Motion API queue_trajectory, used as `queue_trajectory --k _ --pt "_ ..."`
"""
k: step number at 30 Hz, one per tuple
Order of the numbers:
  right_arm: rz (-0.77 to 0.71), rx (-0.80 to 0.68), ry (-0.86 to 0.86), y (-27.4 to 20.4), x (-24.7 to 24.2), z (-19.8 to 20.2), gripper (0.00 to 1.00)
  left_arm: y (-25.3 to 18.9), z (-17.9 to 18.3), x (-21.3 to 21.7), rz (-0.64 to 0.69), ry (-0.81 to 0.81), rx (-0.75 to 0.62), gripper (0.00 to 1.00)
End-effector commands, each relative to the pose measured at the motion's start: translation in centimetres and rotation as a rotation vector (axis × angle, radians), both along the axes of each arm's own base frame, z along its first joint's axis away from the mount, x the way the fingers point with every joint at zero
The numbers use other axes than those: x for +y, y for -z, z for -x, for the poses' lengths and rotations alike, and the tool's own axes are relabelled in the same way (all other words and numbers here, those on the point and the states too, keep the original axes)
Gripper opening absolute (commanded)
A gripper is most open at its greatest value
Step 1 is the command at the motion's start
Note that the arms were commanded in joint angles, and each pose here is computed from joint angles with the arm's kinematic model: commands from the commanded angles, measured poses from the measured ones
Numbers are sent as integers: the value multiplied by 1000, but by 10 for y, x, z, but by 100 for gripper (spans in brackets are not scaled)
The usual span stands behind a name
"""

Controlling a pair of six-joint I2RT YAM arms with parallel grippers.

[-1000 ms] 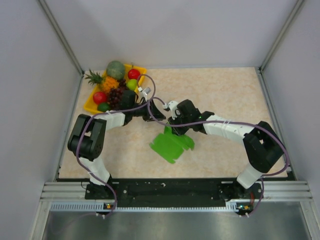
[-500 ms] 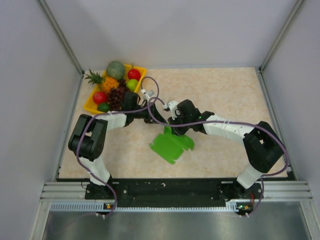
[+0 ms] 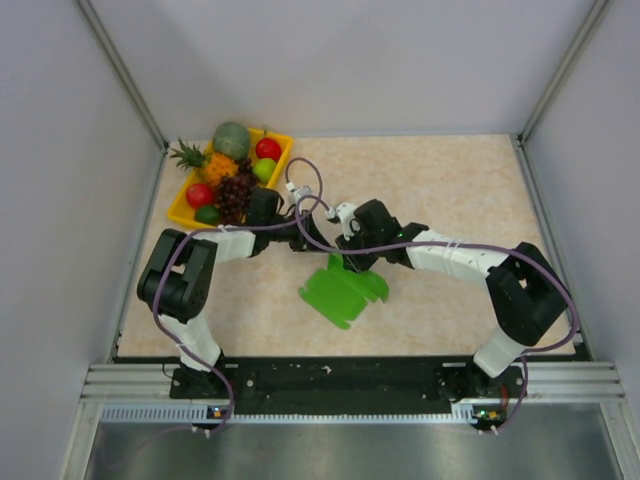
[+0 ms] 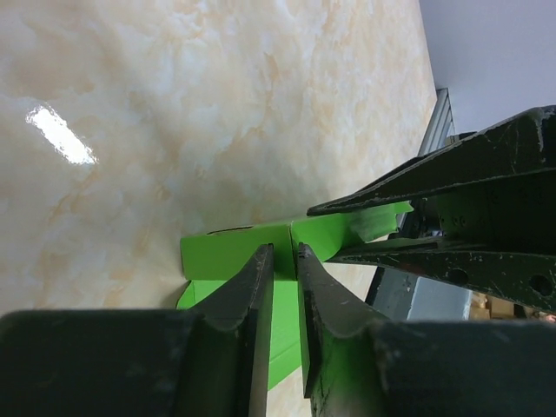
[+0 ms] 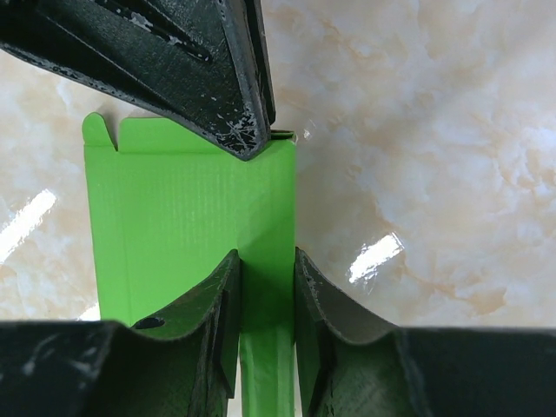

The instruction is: Fold the paper box

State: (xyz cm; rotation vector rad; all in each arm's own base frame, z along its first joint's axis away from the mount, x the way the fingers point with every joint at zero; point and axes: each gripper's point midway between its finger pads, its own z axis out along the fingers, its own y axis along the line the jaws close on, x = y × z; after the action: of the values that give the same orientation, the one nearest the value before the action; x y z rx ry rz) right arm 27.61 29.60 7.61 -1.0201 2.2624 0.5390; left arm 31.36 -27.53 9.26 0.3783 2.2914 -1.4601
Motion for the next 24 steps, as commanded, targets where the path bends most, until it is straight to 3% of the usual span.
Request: queue_trajectory --k 1,7,16,22,24 --pt "-26 -16 -6 -5 2 0 24 17 5 1 -18 4 -34 18" --pt "-33 -38 21 -1 -2 1 24 33 17 6 -70 -33 -105 13" --pt "2 -33 22 8 -2 7 24 55 20 12 -108 -57 -91 10" --pt "55 -54 19 13 -6 10 24 51 25 18 -121 -83 -106 10" --pt "59 -64 17 12 -5 11 24 48 28 20 -123 -93 -107 14"
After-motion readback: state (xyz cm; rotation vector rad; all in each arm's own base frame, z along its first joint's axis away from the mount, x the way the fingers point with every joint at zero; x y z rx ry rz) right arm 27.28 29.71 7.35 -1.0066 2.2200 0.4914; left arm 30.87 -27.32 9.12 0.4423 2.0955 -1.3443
